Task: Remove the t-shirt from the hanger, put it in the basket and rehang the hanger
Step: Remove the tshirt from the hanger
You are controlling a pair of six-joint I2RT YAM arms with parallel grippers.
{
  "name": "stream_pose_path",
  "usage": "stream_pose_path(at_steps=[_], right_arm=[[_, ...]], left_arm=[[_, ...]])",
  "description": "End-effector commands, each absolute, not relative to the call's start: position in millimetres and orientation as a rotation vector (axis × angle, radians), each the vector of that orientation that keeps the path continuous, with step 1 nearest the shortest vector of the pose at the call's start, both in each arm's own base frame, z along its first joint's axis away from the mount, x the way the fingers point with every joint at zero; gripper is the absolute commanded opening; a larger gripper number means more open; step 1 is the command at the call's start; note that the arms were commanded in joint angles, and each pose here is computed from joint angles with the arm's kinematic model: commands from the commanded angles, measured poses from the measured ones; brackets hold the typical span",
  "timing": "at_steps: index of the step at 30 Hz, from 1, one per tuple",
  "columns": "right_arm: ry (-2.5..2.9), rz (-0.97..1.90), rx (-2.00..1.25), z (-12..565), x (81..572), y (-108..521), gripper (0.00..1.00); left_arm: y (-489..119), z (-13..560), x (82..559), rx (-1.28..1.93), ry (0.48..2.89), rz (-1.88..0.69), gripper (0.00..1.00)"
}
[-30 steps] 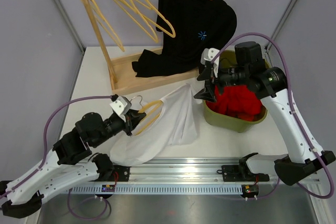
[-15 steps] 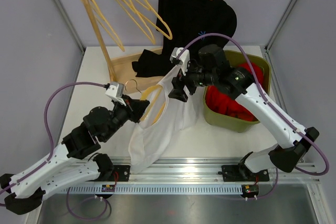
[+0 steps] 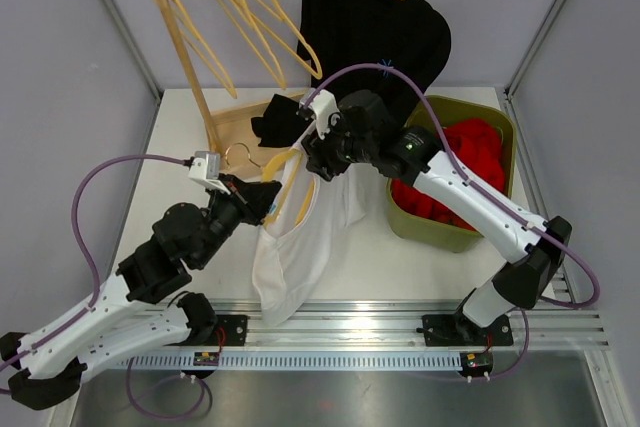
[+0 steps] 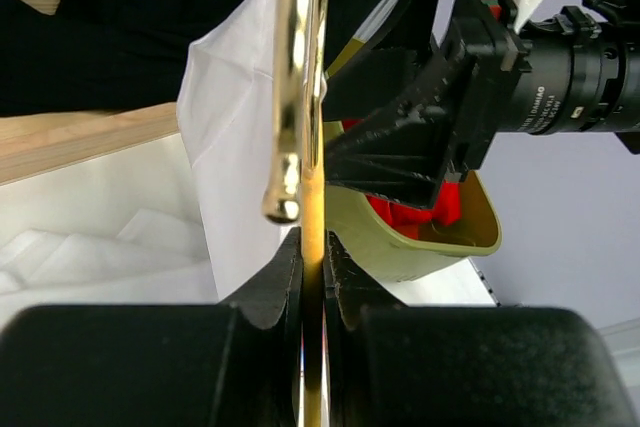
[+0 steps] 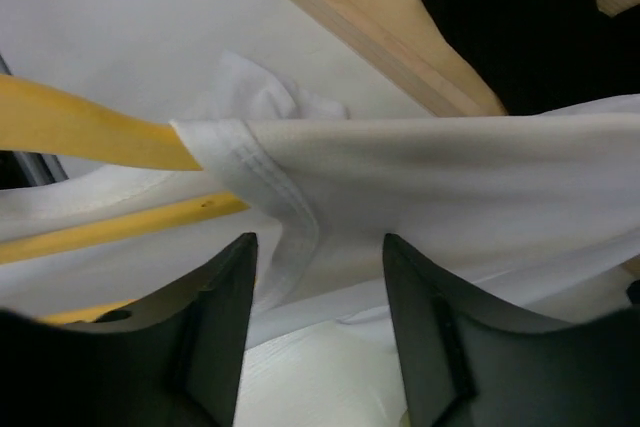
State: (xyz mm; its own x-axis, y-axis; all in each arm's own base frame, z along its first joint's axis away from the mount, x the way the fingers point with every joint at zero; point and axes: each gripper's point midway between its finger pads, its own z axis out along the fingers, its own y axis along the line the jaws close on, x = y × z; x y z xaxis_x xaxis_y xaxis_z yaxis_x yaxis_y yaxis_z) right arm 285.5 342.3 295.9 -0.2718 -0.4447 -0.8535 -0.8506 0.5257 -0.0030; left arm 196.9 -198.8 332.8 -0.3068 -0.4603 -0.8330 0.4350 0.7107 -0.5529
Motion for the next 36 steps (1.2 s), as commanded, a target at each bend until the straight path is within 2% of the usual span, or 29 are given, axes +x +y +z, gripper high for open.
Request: stream_pose_path(at_steps=[1,2,5,6,17,22,25,31,36], right_arm=[[1.823,0.540,-0.949,334,304,344,0.53],[1.819,0.541,-0.947,336,303,344,0.35],[1.805,0.540,-0.939,343,304,344,0.11],[1.794,0.538,-0.938,347,304,343,0.00],[1.577,0.639,-0.941,435,281,338,0.00],[1.488,0.881,-1.101,459,234,354,0.00],[1.447,1.057,-1.252,449,199,362,0.00],[1.513,1.192,-1.432,388,175,368,0.00],[1.600,1.095,-1.507,344,184,368,0.00]], left_arm=[[-187,386,197,-0.134,1.493,-0.978,0.00],[-185,385,198,-0.137,1.493,-0.972,0.00],[-182,379,200,-0.142,1.502,-0.946,0.00],[-182,377,200,-0.137,1.509,-0.936,0.00],[-204,336,215,0.012,1.659,-0.792,0.00],[-216,327,219,0.059,1.686,-0.795,0.00],[-217,331,220,0.065,1.670,-0.806,0.00],[-224,340,213,0.150,1.622,-0.851,0.00],[-241,350,199,0.321,1.555,-0.913,0.00]])
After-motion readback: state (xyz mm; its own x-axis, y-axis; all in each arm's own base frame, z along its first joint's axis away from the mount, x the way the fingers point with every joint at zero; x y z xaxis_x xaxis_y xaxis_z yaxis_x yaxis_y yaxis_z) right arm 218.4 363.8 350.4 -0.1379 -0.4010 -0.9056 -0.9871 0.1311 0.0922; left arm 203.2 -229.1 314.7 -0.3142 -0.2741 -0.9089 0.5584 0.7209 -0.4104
